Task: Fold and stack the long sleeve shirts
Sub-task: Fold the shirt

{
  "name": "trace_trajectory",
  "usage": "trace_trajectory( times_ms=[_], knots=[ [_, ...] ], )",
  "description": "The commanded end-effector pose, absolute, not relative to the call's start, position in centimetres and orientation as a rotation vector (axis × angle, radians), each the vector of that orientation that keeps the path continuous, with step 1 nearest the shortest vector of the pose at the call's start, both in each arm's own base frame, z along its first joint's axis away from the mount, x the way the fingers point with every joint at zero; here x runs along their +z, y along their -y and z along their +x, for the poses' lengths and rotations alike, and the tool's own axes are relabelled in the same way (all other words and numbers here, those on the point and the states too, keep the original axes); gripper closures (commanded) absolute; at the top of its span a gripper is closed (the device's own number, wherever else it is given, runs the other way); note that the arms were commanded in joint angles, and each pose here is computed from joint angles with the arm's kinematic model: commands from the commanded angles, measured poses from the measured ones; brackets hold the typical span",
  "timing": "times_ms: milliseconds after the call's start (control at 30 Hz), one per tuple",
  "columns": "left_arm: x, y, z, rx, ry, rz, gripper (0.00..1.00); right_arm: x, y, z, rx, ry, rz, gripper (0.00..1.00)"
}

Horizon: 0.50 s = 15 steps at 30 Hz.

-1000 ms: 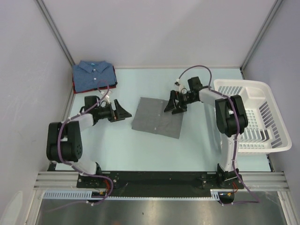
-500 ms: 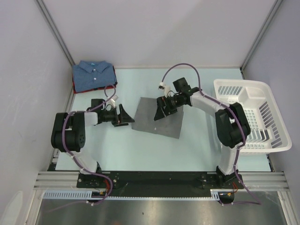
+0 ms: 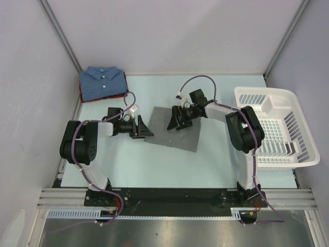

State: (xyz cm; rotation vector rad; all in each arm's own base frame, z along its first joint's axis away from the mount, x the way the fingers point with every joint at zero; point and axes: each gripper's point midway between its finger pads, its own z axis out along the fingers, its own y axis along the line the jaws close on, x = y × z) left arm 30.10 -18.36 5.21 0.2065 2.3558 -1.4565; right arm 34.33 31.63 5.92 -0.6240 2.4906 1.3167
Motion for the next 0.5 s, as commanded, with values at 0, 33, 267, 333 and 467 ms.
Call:
trace_trajectory(
  times_ms=[0, 33, 267, 333, 467],
  knots=[
    [7.7, 18.8, 30.5, -1.448, -2.252, 0.313, 0.21, 4.7, -31.8, 35.4, 1.304, -2.508, -0.56, 0.0],
    [7.8, 18.8, 30.5, -1.44, -2.249, 0.314, 0.23, 4.4, -31.8, 35.4, 1.303, -2.513, -0.554, 0.0],
    [7.8, 18.9, 30.0, -1.459, -2.254, 0.382, 0.45, 4.0, -31.2, 35.7, 1.282, -2.539, -0.508, 0.0],
    [6.4, 18.3, 28.7, -1.438, -2.338, 0.446, 0.57, 3.7, -30.6, 36.0, 1.253, -2.548, -0.493, 0.0],
    [5.1, 17.6, 26.4, -1.465, -2.421, 0.468, 0.67, 3.5, -30.0, 36.6, 1.23, -2.545, -0.48, 0.0]
  ],
)
